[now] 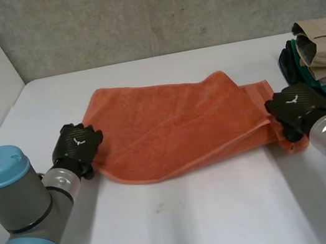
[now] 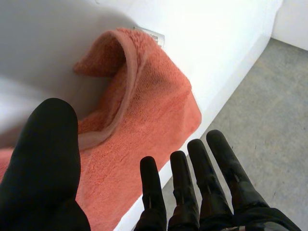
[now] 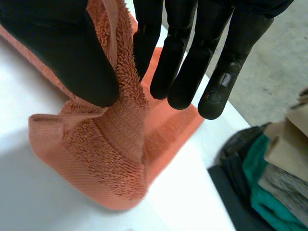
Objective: Fold the laundry.
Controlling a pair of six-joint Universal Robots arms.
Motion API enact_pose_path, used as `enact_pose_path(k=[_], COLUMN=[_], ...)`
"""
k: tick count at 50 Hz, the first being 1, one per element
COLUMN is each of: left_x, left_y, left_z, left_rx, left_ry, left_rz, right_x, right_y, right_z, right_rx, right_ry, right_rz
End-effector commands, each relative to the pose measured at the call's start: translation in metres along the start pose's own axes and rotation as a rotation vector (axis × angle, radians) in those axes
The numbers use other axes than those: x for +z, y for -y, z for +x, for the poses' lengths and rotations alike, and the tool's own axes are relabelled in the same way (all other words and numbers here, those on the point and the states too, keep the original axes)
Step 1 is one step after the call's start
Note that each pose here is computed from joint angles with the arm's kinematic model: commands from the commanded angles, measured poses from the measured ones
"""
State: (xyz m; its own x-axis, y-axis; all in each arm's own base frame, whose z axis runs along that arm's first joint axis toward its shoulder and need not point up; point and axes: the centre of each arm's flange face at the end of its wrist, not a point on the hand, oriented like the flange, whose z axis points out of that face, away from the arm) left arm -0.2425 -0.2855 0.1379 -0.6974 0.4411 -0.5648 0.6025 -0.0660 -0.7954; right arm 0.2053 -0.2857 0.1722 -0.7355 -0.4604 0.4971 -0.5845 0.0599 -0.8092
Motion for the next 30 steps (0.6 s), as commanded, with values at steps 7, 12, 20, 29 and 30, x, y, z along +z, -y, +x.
enact_pose_path(k=[7,12,20,29,30], left_x=[0.002,0.011,0.025,0.028,0.028], left_y=[-0.014,-0.023,-0.033,-0.036,-0.036], left_z=[-0.014,-0.018,-0.013,-0.019,-0.021], left_rx=[-0.078,-0.098,-0.143,-0.137,-0.136], left_ry=[0.023,0.035,0.020,0.044,0.048], left_rz=[-0.059,-0.074,-0.090,-0.102,-0.101], right_x=[0.005,0.004,0.003,0.005,0.005], right_y=[-0.017,-0.019,-0.021,-0.020,-0.020], right_z=[0.033,0.032,0.031,0.034,0.033], right_rx=[0.018,0.023,0.036,0.028,0.026], right_ry=[-0.042,-0.037,-0.034,-0.040,-0.036], right_rz=[-0.056,-0.062,-0.069,-0.065,-0.068])
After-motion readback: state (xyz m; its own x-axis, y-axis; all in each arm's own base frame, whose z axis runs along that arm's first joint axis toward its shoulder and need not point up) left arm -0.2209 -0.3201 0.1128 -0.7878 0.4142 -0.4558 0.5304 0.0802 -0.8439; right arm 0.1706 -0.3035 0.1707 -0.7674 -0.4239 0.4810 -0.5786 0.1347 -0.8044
